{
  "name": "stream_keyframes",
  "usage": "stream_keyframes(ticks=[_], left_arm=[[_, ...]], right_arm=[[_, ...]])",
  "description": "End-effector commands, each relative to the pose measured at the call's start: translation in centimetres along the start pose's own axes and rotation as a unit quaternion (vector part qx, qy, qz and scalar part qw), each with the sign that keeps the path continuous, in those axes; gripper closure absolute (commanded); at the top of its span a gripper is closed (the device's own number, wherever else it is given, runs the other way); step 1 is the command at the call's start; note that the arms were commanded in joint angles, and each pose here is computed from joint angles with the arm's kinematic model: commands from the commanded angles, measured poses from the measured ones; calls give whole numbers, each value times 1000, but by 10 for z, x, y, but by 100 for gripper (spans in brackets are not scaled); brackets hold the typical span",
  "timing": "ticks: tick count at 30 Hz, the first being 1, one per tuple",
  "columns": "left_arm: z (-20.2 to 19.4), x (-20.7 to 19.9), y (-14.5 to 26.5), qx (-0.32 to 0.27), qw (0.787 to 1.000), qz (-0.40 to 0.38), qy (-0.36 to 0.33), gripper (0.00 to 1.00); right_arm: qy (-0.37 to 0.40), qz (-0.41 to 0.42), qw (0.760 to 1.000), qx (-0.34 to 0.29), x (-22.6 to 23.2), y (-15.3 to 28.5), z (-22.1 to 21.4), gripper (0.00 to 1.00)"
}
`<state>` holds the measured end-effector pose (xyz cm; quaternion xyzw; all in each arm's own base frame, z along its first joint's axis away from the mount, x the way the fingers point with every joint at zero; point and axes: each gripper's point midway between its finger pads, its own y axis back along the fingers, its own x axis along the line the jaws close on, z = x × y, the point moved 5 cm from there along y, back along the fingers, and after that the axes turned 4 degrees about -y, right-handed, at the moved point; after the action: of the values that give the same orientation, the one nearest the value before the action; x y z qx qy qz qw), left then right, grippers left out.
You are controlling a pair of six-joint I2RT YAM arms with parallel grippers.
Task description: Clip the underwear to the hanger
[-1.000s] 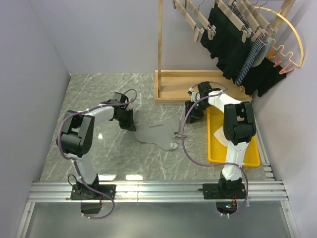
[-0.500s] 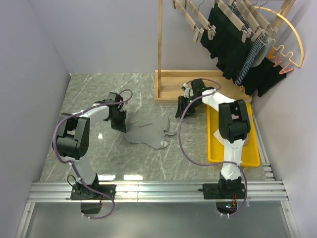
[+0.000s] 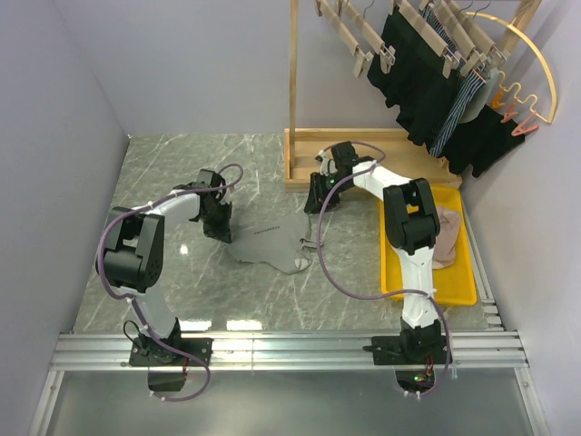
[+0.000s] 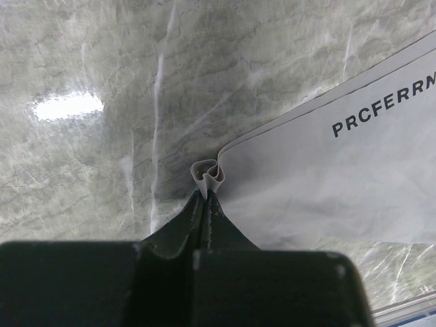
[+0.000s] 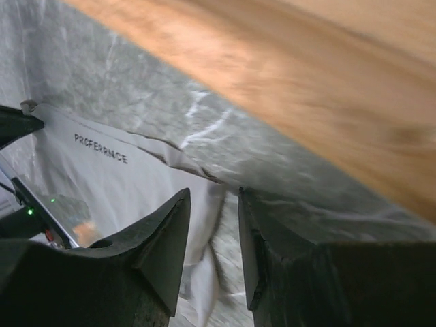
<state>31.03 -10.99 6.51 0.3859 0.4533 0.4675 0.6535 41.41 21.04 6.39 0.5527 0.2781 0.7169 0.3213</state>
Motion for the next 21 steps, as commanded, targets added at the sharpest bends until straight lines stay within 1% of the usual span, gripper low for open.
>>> stream_keyframes(ticks=[1,3,8,10,11,12,13,14,15,18,19,21], left_arm=[[-5,-1,4,12,1000,-8,-5,100],[-5,-1,4,12,1000,-8,-4,100],[-4,-2,6,11,1000,-8,-4,100],[-3,-1,6,8,1000,-6,-4,100],[-3,-1,6,8,1000,-7,-4,100],[-2,-1,6,6,1000,-9,-3,100],[-1,-2,8,4,1000,-11,-2,100],[2,0,9,0,1000,-11,0,100],[4,1,11,-5,1000,-10,1,100],[26,3,24,-41,999,-13,-4,100],[41,1,35,-71,997,-16,-11,100],[58,0,49,-107,994,-21,-26,100]], right_arm=[[3,-20,999,39,0,-20,-18,58],[2,-26,998,51,0,-21,-22,58],[11,-41,997,56,0,-21,-25,59],[17,-43,997,56,1,-23,-25,64],[17,-43,997,57,1,-23,-25,68],[19,-41,997,54,3,-22,-23,79],[23,-40,998,52,5,-20,-22,86],[32,-39,997,50,7,-17,-21,100],[38,-40,997,44,9,-14,-18,100],[65,-34,997,1,20,12,-4,100],[78,-28,996,-24,31,29,3,100],[104,-17,992,-66,48,60,15,100]])
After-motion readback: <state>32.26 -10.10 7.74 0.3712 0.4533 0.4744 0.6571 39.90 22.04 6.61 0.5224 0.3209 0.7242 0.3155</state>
